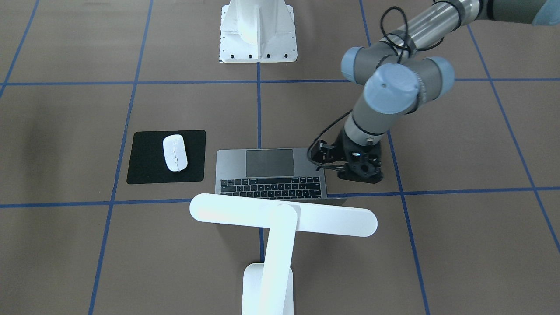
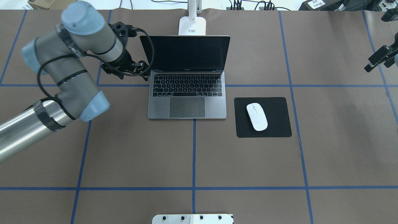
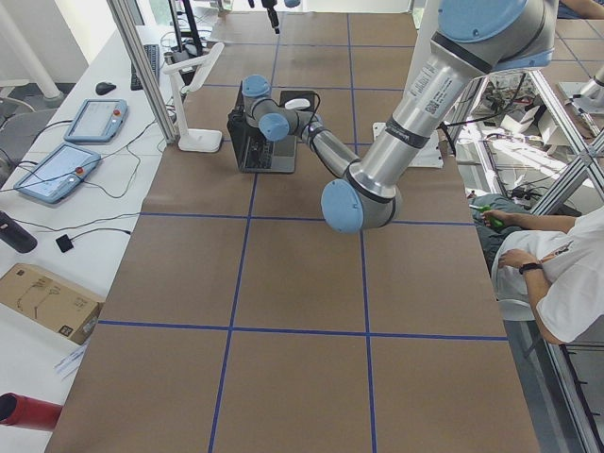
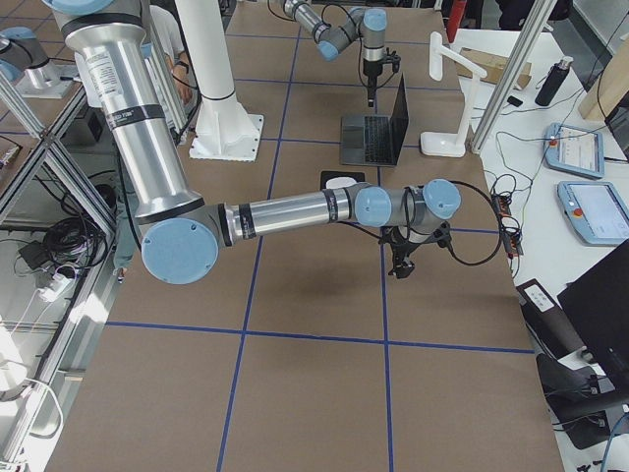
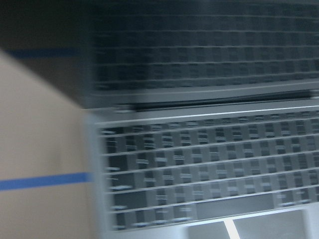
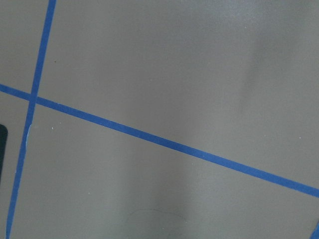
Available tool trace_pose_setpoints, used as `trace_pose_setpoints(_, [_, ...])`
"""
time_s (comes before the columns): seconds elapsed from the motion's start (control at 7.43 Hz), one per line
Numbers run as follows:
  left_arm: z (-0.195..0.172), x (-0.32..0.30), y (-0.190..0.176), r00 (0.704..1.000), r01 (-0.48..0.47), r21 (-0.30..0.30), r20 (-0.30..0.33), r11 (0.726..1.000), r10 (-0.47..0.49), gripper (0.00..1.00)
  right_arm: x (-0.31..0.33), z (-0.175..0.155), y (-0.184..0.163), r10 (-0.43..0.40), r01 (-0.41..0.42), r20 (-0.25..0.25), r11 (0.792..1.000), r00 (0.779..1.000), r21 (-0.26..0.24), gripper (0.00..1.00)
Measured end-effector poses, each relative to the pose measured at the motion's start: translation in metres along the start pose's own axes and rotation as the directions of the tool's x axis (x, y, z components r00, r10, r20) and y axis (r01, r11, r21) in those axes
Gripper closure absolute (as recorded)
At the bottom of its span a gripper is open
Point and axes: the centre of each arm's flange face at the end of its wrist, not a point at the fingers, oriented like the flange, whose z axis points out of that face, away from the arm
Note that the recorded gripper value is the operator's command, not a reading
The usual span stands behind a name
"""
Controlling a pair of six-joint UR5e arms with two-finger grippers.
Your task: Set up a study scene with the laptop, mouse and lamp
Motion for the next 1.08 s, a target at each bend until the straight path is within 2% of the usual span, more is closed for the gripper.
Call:
trace_pose_setpoints(0.27, [-0.032,-0.128,0.024,0.999,-0.035,-0.03,0.011,0.999,0.035,0.01,0.003,-0.002,0.003,-0.001,0.001,-0.019,1.0,1.0,0.004,0.01])
trace_pose_setpoints(0.54, [-0.072,-0.242,0.063,0.998,-0.045,-0.034,0.031,0.998,0.046,0.01,0.008,-0.002,0.009,-0.004,0.004,-0.043,1.0,0.999,0.011,0.01])
trace_pose_setpoints(0.81, [-0.101,-0.309,0.101,0.997,-0.023,-0.023,0.067,0.999,0.025,0.01,0.027,0.001,0.025,0.014,-0.013,-0.075,1.0,0.997,0.013,0.01])
trace_pose_setpoints(1.08, [-0.106,-0.36,0.124,0.994,0.007,-0.046,0.109,0.999,-0.002,0.01,0.063,0.009,0.062,0.043,-0.04,-0.086,0.998,0.995,0.039,0.01])
